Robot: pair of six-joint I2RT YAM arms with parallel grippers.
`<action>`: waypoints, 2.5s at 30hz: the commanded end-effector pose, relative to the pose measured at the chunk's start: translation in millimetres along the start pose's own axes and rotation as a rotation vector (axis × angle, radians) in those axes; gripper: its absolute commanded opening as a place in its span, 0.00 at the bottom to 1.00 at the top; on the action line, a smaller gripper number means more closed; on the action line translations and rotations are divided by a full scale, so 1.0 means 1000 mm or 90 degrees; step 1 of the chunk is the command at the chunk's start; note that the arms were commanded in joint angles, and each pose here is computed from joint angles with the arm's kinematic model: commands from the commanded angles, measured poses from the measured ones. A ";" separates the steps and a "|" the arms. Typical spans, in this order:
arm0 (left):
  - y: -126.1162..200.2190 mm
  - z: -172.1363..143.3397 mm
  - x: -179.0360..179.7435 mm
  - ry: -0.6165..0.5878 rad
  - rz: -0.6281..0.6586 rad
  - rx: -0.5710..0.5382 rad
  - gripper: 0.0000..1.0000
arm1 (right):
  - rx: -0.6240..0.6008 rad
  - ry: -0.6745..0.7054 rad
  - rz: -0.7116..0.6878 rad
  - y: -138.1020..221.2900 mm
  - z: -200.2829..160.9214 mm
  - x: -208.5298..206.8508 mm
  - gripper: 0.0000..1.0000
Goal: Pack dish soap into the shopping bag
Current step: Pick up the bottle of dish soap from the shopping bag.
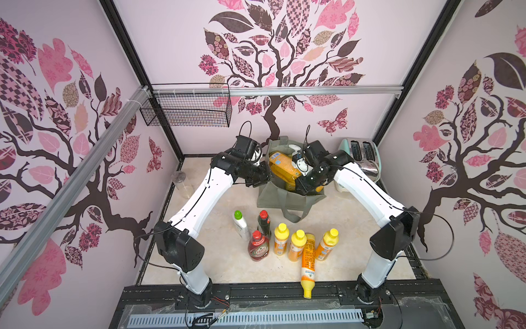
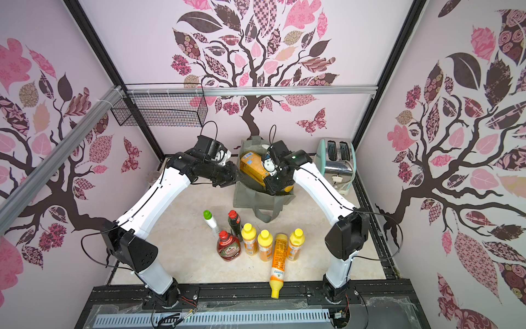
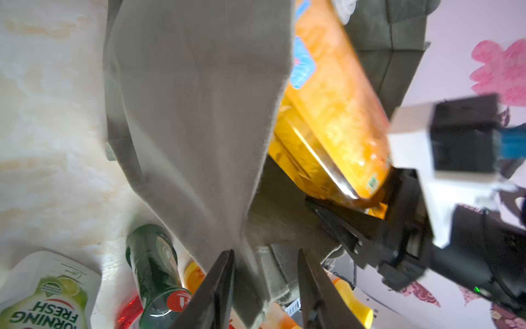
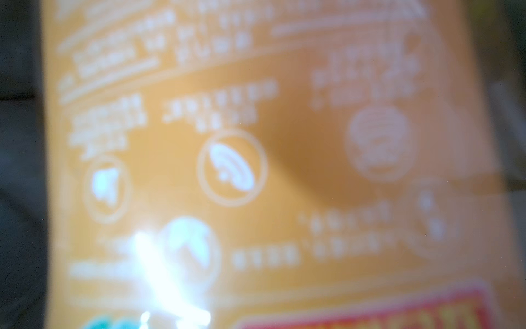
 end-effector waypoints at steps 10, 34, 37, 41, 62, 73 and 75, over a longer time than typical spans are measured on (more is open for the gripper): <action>0.062 0.046 -0.010 0.105 -0.165 -0.074 0.88 | -0.295 0.017 0.067 0.124 0.041 0.016 0.00; 0.104 0.073 0.005 0.098 -0.322 -0.039 0.98 | -0.257 0.054 0.282 0.138 0.038 0.073 0.03; 0.101 0.070 0.010 0.111 -0.313 -0.036 0.98 | -0.256 0.052 0.294 0.140 0.038 0.075 0.02; 0.099 0.072 0.010 0.122 -0.315 -0.037 0.98 | -0.252 0.048 0.319 0.141 0.037 0.079 0.02; 0.090 0.071 -0.009 0.130 -0.364 -0.032 0.36 | -0.255 0.069 0.332 0.142 0.036 0.096 0.18; 0.107 0.096 -0.013 0.189 -0.431 -0.135 0.10 | -0.403 -0.073 0.164 0.186 0.046 0.064 1.00; 0.116 0.105 -0.014 0.193 -0.449 -0.174 0.04 | -0.448 -0.126 0.167 0.194 0.045 0.054 1.00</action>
Point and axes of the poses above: each gripper's point midway between its finger pads, its own y axis back along the fingers, its own x axis along the line the jaws close on, z = x × y, the point moved 8 cm from there along y, back along the fingers, and after that the axes turned 5 degrees about -y, right-handed, at the moved point
